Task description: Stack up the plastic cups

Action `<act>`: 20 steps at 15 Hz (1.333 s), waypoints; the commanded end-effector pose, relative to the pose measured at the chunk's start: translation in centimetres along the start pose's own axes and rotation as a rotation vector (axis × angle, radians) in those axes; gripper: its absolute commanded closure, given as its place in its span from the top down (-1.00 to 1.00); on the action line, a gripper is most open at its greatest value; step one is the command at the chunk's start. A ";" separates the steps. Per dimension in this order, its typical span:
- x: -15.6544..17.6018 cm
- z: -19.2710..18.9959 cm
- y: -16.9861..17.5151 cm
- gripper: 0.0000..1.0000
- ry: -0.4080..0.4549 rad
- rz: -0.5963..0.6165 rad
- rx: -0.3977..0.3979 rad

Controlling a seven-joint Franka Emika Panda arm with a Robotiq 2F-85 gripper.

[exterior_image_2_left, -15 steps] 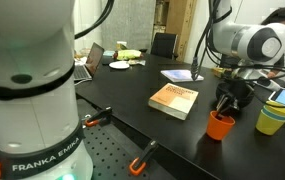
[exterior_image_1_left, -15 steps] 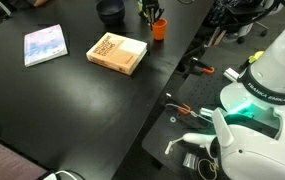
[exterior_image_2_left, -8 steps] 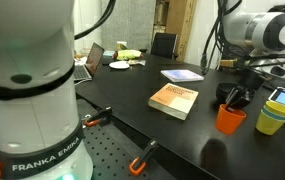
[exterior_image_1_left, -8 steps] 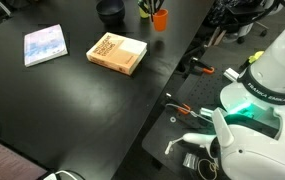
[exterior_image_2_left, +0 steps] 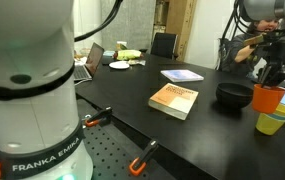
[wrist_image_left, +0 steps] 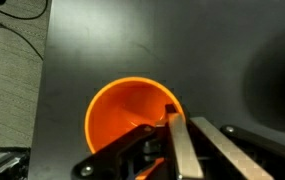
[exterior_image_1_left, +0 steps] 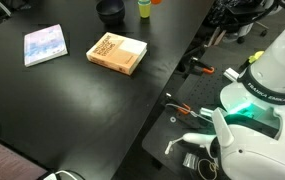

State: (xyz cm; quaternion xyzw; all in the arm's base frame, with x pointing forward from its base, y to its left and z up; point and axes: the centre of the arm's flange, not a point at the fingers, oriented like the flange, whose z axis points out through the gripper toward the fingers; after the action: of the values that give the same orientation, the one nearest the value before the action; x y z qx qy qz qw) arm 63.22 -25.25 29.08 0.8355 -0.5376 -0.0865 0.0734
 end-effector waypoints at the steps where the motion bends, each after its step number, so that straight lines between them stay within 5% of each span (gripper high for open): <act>1: 4.6 -3.3 -4.0 -0.97 0.054 0.027 0.011; 10: 10.5 -2.7 -7.0 -0.97 0.084 0.034 -0.002; 20: 10.4 -4.0 -9.7 -0.97 0.066 -0.006 -0.041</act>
State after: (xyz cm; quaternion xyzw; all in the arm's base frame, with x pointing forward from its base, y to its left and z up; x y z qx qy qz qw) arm 71.95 -28.98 29.87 0.8345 -0.5368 -0.0685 0.1042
